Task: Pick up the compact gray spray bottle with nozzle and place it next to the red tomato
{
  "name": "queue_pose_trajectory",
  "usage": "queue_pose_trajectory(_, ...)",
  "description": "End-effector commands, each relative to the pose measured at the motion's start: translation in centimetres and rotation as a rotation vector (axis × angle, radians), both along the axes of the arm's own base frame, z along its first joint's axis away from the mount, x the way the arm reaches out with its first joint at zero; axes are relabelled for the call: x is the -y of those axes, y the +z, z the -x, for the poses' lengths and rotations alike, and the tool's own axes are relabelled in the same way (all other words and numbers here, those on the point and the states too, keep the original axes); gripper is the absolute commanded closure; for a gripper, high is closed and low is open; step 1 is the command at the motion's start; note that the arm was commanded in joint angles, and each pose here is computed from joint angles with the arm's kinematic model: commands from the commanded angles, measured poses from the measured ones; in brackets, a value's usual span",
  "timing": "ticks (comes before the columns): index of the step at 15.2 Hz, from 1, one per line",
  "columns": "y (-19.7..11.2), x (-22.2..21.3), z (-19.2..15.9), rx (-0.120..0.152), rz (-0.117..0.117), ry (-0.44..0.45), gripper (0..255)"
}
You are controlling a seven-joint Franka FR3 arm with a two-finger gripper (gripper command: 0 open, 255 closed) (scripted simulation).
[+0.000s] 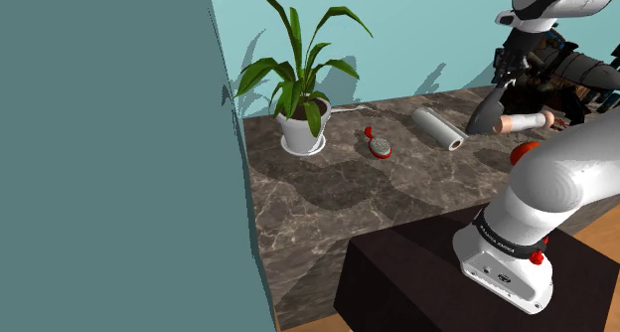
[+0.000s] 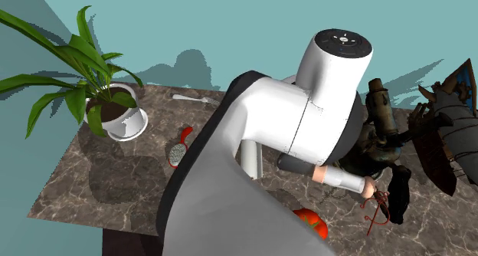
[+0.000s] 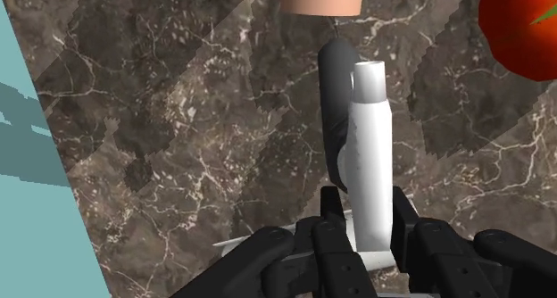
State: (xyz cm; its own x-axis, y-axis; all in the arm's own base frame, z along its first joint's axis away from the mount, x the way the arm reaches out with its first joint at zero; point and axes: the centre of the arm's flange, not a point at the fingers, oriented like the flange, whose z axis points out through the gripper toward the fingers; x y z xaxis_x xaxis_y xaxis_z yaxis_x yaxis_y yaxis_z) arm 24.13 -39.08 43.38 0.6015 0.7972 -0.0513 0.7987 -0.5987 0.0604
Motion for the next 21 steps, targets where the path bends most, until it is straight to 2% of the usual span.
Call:
queue_pose_trajectory(1,-0.4,0.0,0.0,0.001,0.001,0.0,255)
queue_pose_trajectory(7,-0.4,0.0,0.0,0.001,0.001,0.0,255)
queue_pose_trajectory(8,-0.4,0.0,0.0,0.001,0.001,0.0,0)
queue_pose_trajectory(13,-0.4,0.0,0.0,0.001,0.001,0.0,0)
queue_pose_trajectory(17,4.6,-0.4,0.1,0.001,0.001,0.0,0)
queue_pose_trajectory(21,4.6,-0.4,0.1,0.001,0.001,0.0,0)
